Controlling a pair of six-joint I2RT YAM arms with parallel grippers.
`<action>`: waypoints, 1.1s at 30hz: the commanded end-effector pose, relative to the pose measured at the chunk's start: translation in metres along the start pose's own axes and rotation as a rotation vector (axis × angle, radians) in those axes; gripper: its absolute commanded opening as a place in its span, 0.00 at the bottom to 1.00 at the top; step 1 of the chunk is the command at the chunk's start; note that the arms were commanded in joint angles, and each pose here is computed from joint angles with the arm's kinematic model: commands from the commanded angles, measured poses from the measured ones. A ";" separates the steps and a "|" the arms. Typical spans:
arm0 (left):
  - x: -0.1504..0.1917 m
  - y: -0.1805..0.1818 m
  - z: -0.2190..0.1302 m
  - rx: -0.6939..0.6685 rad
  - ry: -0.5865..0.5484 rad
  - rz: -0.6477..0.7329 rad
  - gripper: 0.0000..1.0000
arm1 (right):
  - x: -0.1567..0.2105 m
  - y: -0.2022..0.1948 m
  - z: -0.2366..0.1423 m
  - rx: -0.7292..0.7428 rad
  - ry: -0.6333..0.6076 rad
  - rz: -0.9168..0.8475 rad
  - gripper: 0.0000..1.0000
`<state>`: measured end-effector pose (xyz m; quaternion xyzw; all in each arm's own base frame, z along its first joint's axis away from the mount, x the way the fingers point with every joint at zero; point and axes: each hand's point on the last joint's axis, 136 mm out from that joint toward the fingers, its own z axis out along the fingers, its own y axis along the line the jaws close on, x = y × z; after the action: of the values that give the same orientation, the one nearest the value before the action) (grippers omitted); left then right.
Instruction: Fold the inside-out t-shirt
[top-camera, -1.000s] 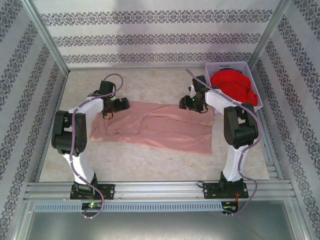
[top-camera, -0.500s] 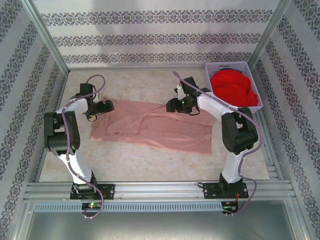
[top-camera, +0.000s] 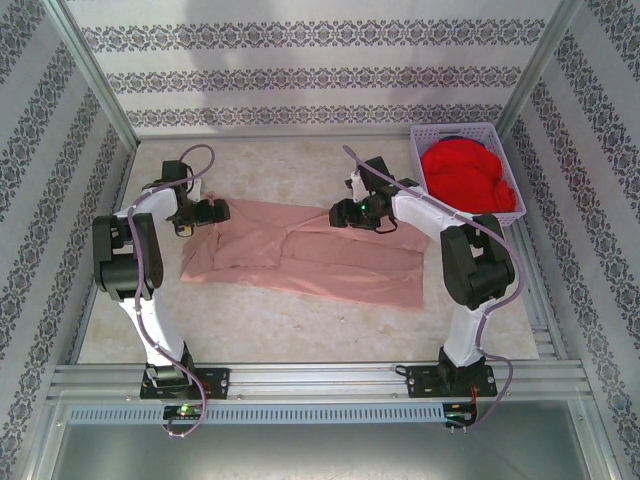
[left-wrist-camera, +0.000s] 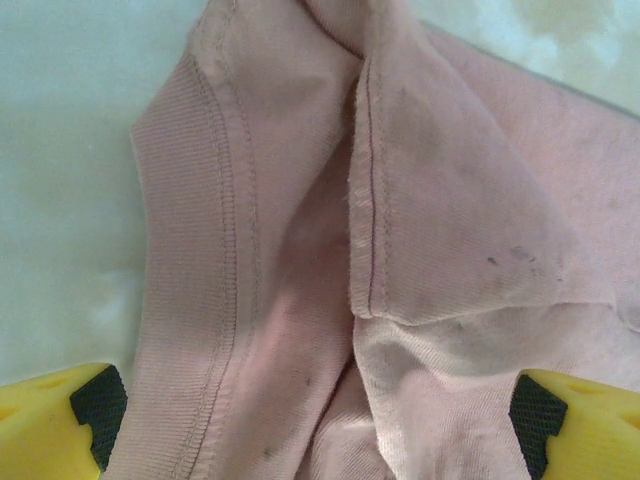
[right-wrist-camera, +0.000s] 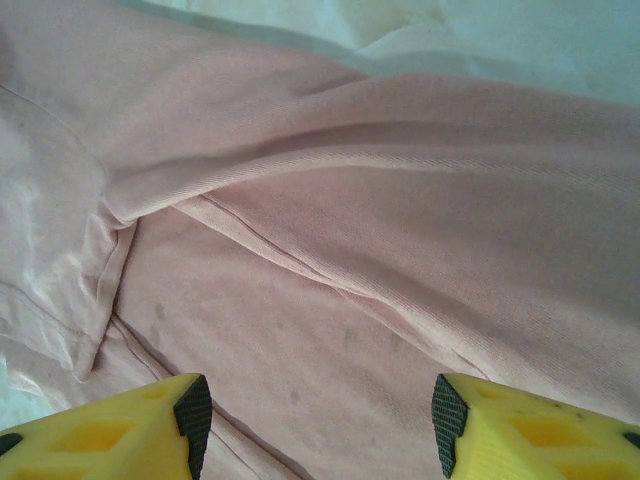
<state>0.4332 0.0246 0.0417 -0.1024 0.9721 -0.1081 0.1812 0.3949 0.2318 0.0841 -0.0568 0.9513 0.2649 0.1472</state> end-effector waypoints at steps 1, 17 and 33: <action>0.007 0.010 0.005 -0.025 0.056 0.009 1.00 | 0.009 0.003 0.011 -0.012 0.035 0.007 0.62; 0.026 -0.030 0.007 0.159 0.082 0.036 0.98 | 0.011 0.005 0.016 -0.015 0.043 0.012 0.62; 0.034 -0.059 0.002 0.276 0.074 0.062 0.58 | 0.015 0.002 0.019 -0.012 0.057 0.016 0.62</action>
<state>0.4176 -0.0231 0.0319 -0.0616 0.9638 -0.2080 0.1551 0.3900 0.2380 0.0725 -0.0586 0.9533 0.2661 0.1302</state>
